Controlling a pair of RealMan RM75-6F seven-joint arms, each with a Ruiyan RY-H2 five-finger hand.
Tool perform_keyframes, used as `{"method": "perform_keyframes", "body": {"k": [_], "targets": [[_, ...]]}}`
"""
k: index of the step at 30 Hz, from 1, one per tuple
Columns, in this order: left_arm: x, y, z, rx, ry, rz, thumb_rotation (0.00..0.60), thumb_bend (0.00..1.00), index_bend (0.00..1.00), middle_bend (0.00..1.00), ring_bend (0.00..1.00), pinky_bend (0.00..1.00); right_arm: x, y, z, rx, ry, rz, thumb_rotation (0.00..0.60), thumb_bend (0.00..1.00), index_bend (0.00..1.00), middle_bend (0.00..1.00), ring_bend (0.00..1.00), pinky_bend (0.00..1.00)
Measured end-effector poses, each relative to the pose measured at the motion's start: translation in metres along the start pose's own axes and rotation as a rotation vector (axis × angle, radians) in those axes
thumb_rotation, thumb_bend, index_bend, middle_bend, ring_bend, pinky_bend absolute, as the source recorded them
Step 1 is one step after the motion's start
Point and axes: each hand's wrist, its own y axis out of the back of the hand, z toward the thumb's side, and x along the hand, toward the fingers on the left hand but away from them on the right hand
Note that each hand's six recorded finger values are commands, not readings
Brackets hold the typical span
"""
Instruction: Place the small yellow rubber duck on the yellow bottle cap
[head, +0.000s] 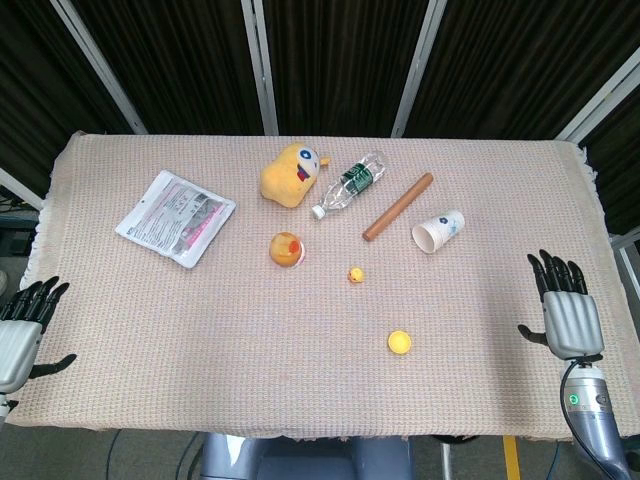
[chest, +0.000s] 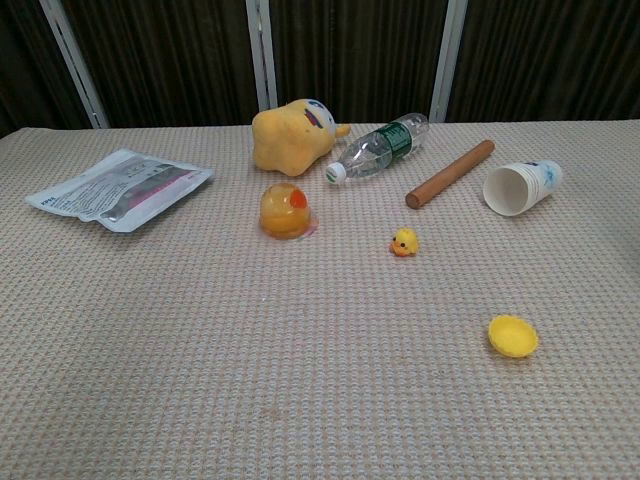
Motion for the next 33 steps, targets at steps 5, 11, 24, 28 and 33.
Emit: {"method": "perform_keyframes", "body": {"k": [5, 11, 24, 28, 33], "targets": [[0.000, 0.000, 0.000, -0.001, 0.000, -0.003, 0.600, 0.00, 0.00, 0.00, 0.00, 0.11, 0.000, -0.001, 0.000, -0.009, -0.003, 0.008, 0.600, 0.00, 0.00, 0.00, 0.00, 0.00], [-0.001, 0.002, 0.001, 0.006, -0.004, 0.005, 0.600, 0.00, 0.00, 0.00, 0.00, 0.11, 0.002, 0.000, -0.002, -0.017, -0.008, 0.011, 0.600, 0.00, 0.00, 0.00, 0.00, 0.00], [-0.001, 0.001, 0.001, 0.006, -0.001, 0.002, 0.600, 0.00, 0.00, 0.00, 0.00, 0.11, 0.002, 0.001, -0.001, -0.027, -0.011, 0.001, 0.600, 0.00, 0.00, 0.00, 0.00, 0.00], [-0.001, 0.001, 0.001, 0.012, -0.002, 0.002, 0.600, 0.00, 0.00, 0.00, 0.00, 0.11, 0.003, 0.002, 0.001, -0.045, -0.008, -0.002, 0.600, 0.00, 0.04, 0.00, 0.00, 0.00], [0.000, 0.001, -0.001, 0.003, 0.008, 0.005, 0.600, 0.00, 0.00, 0.00, 0.00, 0.11, -0.001, 0.001, 0.013, -0.040, 0.033, -0.008, 0.600, 0.00, 0.05, 0.00, 0.00, 0.00]]}}
